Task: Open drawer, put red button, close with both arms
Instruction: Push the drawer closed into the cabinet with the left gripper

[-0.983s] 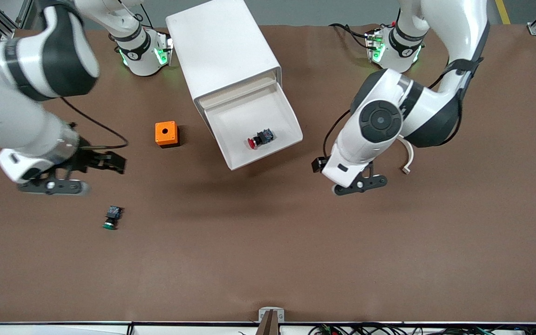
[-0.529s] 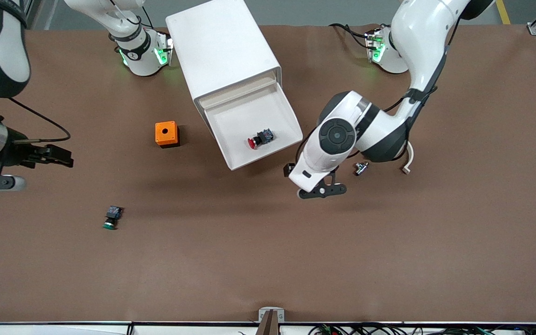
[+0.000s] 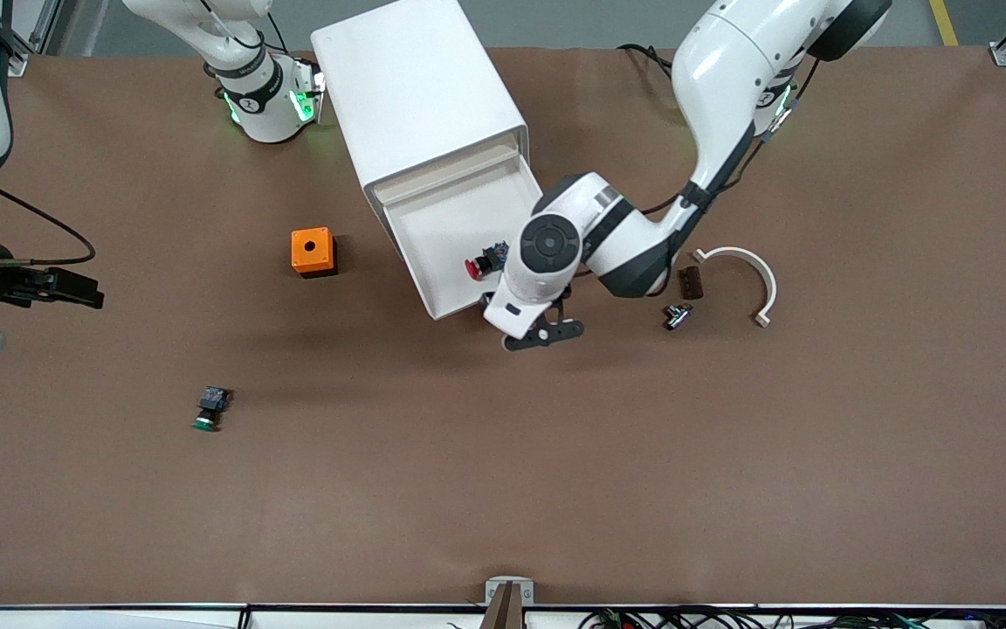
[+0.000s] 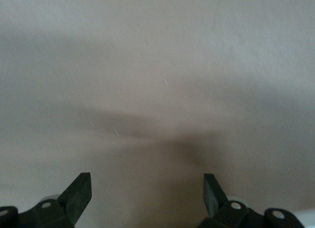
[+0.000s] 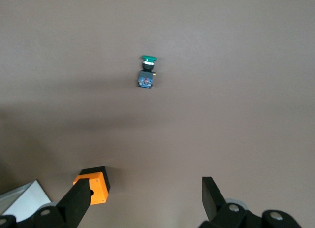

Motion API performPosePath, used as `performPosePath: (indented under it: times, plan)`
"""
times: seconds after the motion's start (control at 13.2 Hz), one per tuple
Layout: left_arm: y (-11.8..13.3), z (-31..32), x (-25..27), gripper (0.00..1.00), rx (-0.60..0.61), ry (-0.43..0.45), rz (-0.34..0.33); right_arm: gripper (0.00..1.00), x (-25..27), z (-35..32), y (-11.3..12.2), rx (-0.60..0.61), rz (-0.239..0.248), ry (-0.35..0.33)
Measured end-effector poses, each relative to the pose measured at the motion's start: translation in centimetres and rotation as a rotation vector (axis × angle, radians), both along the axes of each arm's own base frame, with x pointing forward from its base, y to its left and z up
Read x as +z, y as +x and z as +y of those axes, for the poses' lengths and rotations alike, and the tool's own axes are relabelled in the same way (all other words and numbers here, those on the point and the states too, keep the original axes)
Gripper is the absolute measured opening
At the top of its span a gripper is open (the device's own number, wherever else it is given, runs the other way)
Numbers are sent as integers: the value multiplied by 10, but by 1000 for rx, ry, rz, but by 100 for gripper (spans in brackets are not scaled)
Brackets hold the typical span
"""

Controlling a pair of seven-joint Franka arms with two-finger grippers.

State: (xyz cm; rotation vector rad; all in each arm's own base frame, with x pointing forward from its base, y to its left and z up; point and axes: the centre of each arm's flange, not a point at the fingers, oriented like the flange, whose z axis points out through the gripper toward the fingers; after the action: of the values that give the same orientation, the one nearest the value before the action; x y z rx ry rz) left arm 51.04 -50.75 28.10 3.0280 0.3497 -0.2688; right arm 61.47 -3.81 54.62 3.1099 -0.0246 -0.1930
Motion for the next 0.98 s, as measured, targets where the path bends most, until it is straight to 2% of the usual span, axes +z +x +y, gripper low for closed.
performPosePath:
  times: [0.23, 0.45, 0.68, 0.76, 0.91, 0.98]
  plan:
    - [-33, -24, -3, 100, 13, -38, 94, 100, 0, -5, -1, 31, 4, -1]
    - [-75, -43, -16, 100, 42, -26, 183, 100, 3, -23, -2, 11, -3, 0]
    - [-114, -65, -16, 100, 79, -5, 229, 100, 21, -22, 1, 13, -41, -2]
    - [-124, -71, -16, 100, 84, 3, 233, 100, 25, -21, -1, 16, -37, -1]
    - [-139, -81, -16, 100, 89, 15, 237, 100, 25, -18, -13, 16, 44, 8]
    - [-145, -84, -16, 100, 92, 20, 238, 100, 28, -17, -18, 16, 65, 11]
